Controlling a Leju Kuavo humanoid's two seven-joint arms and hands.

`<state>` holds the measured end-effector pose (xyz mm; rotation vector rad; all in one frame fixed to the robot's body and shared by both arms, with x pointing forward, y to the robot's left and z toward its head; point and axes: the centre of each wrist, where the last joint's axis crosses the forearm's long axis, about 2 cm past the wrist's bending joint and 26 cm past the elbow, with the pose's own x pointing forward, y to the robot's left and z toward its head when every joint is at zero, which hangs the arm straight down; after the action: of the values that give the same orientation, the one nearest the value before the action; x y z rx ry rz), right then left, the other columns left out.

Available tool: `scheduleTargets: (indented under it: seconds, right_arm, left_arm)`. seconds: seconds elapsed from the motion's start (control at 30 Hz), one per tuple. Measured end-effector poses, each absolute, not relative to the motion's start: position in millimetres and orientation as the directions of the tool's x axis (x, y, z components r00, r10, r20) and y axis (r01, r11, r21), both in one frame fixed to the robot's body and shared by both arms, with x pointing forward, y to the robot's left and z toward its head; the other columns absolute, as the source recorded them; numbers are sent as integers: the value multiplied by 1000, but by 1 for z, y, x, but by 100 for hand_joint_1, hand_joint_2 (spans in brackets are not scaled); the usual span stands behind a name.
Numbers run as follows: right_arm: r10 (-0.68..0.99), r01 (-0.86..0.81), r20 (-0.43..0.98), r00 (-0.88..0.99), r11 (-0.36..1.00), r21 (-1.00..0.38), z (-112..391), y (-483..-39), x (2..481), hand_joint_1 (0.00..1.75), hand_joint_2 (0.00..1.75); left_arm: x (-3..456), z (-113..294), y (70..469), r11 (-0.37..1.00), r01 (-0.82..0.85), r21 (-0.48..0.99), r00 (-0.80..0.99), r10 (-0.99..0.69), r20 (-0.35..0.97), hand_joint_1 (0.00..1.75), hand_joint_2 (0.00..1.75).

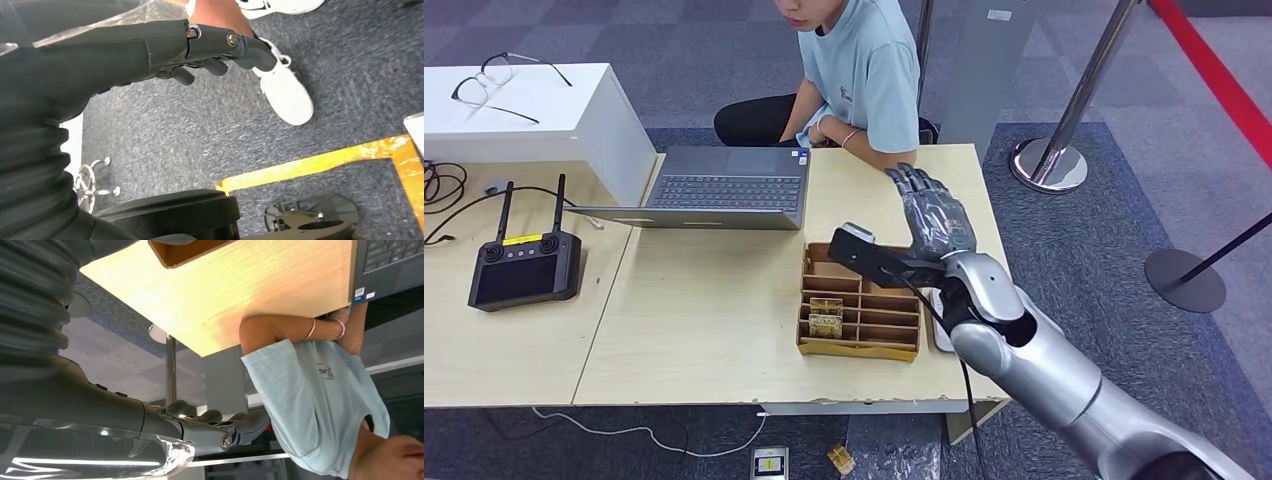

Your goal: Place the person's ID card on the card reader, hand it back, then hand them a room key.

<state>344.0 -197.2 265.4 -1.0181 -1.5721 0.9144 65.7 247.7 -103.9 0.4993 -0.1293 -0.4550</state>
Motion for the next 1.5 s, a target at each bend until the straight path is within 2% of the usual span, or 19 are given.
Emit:
scheduleTargets:
  seconds: [0.17,0.63,0.8,0.93,1.0,1.13,1.3,1.33,1.4,1.5]
  right_arm:
    - [933,103,322,-161,340,-935,251,-190,330,0,175]
    - [882,-107,394,-259,379,-919,207,-170,287,0,175]
    - [870,-138,409,-275,385,-912,198,-166,280,14,175]
    - [862,-151,419,-286,391,-908,193,-162,277,10,175]
    - [859,-155,422,-290,393,-906,191,-160,276,23,175]
    - [854,-159,427,-297,396,-904,187,-157,275,86,175]
    - [838,-160,452,-306,423,-892,185,-152,275,137,175]
    - [834,-159,457,-307,429,-889,185,-151,276,143,175]
    - [830,-158,464,-309,437,-886,184,-149,276,141,175]
    - [825,-160,473,-309,445,-881,183,-147,277,124,175]
  left_arm:
    - [66,-104,248,787,382,484,899,-437,1,0,175]
    - [67,-104,248,782,398,480,891,-455,3,0,175]
    - [67,-104,249,779,401,483,888,-461,6,0,175]
    - [67,-104,250,776,404,484,886,-463,3,0,175]
    - [68,-104,250,775,405,485,886,-464,2,0,175]
    - [68,-104,250,774,408,484,885,-466,-2,0,175]
    - [68,-104,250,774,409,483,885,-465,-4,0,175]
    - [68,-104,250,774,409,484,885,-465,-4,0,175]
    - [68,-104,250,774,409,484,885,-465,-4,0,175]
    - [68,-104,250,774,409,484,885,-466,-4,0,175]
